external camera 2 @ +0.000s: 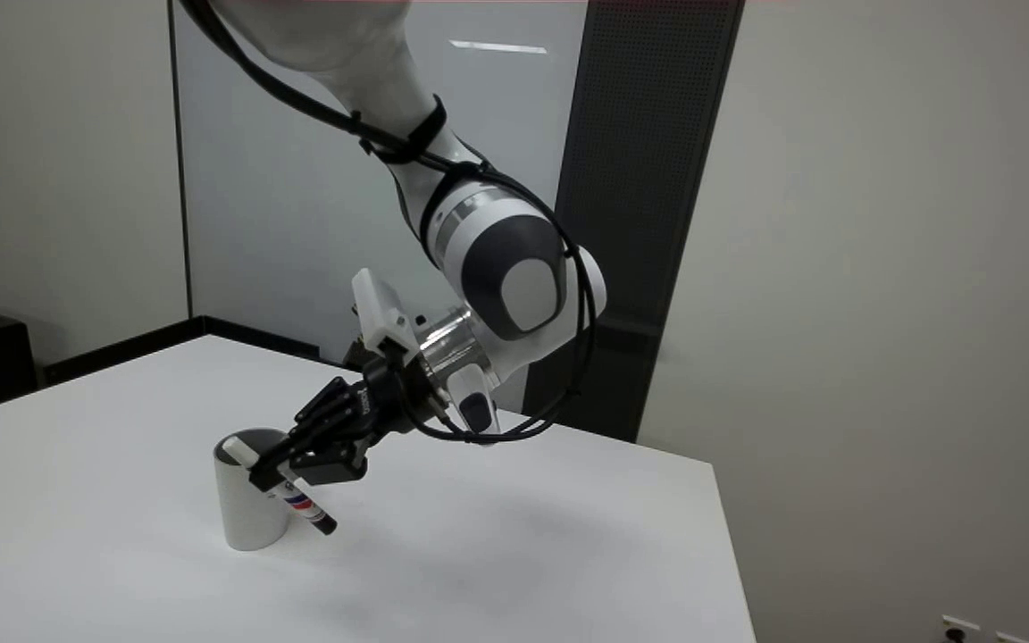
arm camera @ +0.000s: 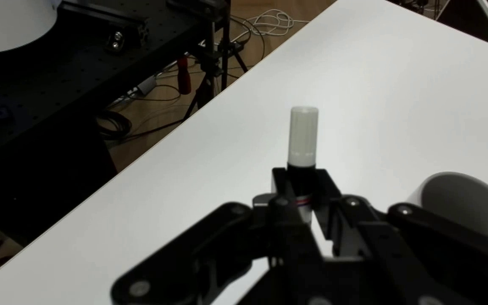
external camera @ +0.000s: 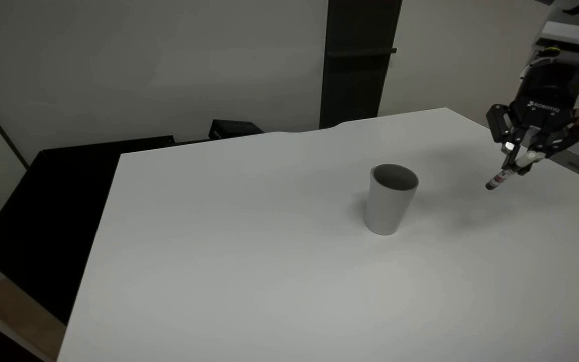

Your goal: Put the pen in the mug

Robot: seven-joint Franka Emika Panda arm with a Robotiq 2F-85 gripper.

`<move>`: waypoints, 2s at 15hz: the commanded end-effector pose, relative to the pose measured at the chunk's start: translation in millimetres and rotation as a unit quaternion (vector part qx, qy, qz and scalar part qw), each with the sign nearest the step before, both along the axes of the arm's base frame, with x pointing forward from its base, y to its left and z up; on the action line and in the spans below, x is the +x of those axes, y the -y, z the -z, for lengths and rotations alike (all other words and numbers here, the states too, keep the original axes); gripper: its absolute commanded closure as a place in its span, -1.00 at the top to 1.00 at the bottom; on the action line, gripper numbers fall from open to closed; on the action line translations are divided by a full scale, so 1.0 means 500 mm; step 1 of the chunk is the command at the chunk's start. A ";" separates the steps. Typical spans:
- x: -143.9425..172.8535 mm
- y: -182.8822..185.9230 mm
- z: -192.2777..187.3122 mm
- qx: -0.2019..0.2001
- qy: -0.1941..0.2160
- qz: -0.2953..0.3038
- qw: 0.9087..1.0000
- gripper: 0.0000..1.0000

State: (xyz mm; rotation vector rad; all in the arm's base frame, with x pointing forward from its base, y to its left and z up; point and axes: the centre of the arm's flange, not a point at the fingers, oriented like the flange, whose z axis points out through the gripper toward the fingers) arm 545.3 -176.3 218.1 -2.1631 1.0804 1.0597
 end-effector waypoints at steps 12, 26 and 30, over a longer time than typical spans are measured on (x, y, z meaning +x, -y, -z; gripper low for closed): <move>0.163 -0.191 -0.051 0.039 -0.040 -0.001 0.998 -0.86; 0.175 -0.254 0.037 0.062 -0.035 -0.027 0.997 -0.86; 0.178 -0.255 0.070 0.066 -0.032 -0.030 0.997 -0.86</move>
